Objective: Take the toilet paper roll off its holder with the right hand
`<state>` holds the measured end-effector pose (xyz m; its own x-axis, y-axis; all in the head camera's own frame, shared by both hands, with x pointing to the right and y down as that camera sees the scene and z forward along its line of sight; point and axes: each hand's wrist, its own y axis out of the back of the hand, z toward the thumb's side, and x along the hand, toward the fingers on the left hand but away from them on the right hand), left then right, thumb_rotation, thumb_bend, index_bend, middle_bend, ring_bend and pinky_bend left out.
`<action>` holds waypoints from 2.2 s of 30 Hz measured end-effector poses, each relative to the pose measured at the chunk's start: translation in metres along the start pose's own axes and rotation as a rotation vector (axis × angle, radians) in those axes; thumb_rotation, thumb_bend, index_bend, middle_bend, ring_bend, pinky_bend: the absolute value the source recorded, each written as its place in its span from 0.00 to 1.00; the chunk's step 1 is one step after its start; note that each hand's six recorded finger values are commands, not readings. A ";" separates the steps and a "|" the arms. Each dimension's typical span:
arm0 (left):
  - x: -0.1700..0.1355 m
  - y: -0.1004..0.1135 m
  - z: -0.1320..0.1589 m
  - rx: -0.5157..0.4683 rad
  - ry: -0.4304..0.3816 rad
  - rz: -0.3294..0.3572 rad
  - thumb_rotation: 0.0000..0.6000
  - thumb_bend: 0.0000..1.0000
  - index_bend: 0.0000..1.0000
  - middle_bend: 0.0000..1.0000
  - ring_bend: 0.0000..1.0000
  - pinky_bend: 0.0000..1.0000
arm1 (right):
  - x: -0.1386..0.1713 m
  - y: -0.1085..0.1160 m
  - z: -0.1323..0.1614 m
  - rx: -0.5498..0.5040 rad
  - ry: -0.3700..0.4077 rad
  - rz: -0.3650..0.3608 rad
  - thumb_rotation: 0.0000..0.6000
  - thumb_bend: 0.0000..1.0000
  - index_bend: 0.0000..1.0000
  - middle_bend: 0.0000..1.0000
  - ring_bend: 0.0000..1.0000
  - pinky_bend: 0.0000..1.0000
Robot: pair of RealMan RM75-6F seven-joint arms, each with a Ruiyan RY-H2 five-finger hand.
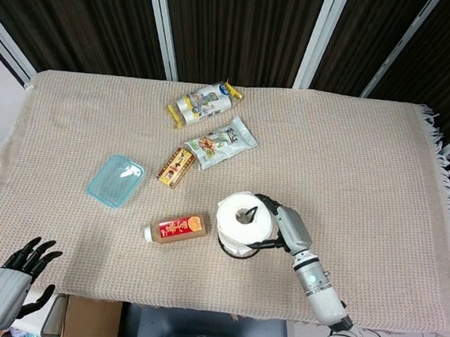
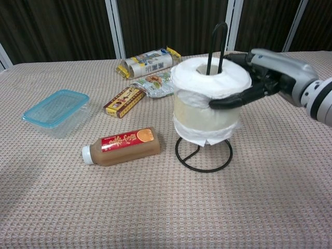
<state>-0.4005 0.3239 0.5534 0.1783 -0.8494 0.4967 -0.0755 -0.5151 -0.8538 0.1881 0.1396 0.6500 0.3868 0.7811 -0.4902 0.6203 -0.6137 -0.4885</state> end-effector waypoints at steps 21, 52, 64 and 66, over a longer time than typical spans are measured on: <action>0.003 -0.005 0.011 0.022 -0.021 -0.026 1.00 0.40 0.23 0.13 0.06 0.25 | 0.021 0.151 0.110 -0.087 0.117 -0.280 1.00 0.12 0.74 0.52 0.50 0.48; 0.008 -0.005 0.005 0.013 0.004 -0.021 1.00 0.39 0.23 0.13 0.06 0.25 | 0.140 0.141 -0.147 0.264 -0.369 -0.229 1.00 0.12 0.48 0.36 0.17 0.16; 0.008 -0.005 0.005 0.013 0.007 -0.021 1.00 0.40 0.23 0.13 0.06 0.25 | 0.142 0.133 -0.155 0.249 -0.347 -0.142 1.00 0.12 0.02 0.04 0.00 0.00; 0.008 -0.005 0.004 0.014 0.008 -0.020 1.00 0.40 0.23 0.13 0.06 0.25 | 0.144 0.139 -0.152 0.254 -0.348 -0.138 1.00 0.12 0.00 0.01 0.00 0.00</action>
<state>-0.3943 0.3201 0.5612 0.1713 -0.8398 0.5152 -0.0584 -0.5306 -0.8456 0.4337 0.1846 0.6212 0.0331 0.7993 -0.6001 0.4463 -0.5490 -0.7067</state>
